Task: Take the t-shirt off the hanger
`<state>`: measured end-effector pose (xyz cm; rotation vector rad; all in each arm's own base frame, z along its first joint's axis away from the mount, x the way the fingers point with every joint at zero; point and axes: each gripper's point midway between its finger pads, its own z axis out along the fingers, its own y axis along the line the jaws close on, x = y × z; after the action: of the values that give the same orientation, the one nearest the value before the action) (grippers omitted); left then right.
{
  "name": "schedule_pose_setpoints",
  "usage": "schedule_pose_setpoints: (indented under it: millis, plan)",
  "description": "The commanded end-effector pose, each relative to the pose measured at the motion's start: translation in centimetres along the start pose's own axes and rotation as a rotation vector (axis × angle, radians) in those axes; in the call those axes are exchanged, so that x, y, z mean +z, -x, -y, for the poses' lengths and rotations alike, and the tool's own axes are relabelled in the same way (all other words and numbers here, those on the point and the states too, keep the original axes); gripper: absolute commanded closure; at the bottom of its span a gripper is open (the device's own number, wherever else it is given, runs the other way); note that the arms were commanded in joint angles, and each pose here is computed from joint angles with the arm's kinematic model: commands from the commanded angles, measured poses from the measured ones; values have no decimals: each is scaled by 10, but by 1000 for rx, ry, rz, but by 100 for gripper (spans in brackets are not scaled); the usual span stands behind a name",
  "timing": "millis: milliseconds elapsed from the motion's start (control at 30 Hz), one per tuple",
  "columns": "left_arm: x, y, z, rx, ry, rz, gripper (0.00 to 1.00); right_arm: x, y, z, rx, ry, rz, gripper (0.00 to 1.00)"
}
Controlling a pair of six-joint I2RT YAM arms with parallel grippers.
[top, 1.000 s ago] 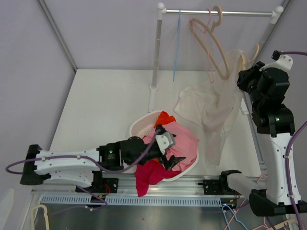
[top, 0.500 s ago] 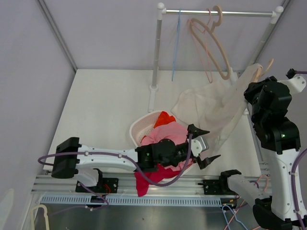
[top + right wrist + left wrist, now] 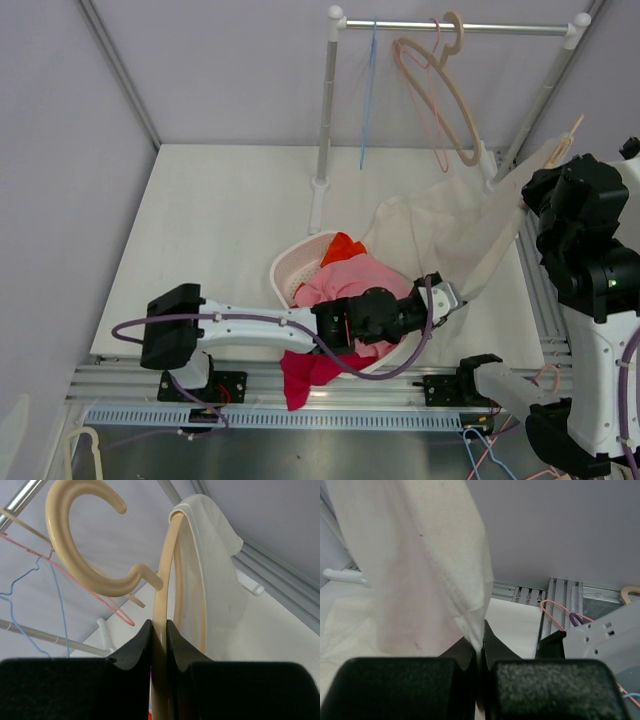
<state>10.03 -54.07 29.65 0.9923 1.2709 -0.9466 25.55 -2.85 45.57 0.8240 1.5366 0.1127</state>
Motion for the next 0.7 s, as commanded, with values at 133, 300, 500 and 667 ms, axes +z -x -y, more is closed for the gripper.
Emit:
schedule_pose_setpoints:
  millis: [133, 300, 500, 667]
  plan:
    - [-79, 96, 34, 171, -102, 310, 100, 28, 8, 7, 93, -162, -41, 100]
    - [-132, 81, 58, 161, -257, 390, 99, 44, 3, 2, 260, -65, -153, 100]
    - [-107, 54, 35, 137, -127, 278, 99, 30, 15, -31, 222, 71, -155, 100]
    - [-71, 16, 2, 3, -123, 82, 99, -16, 48, -69, 192, 245, -132, 100]
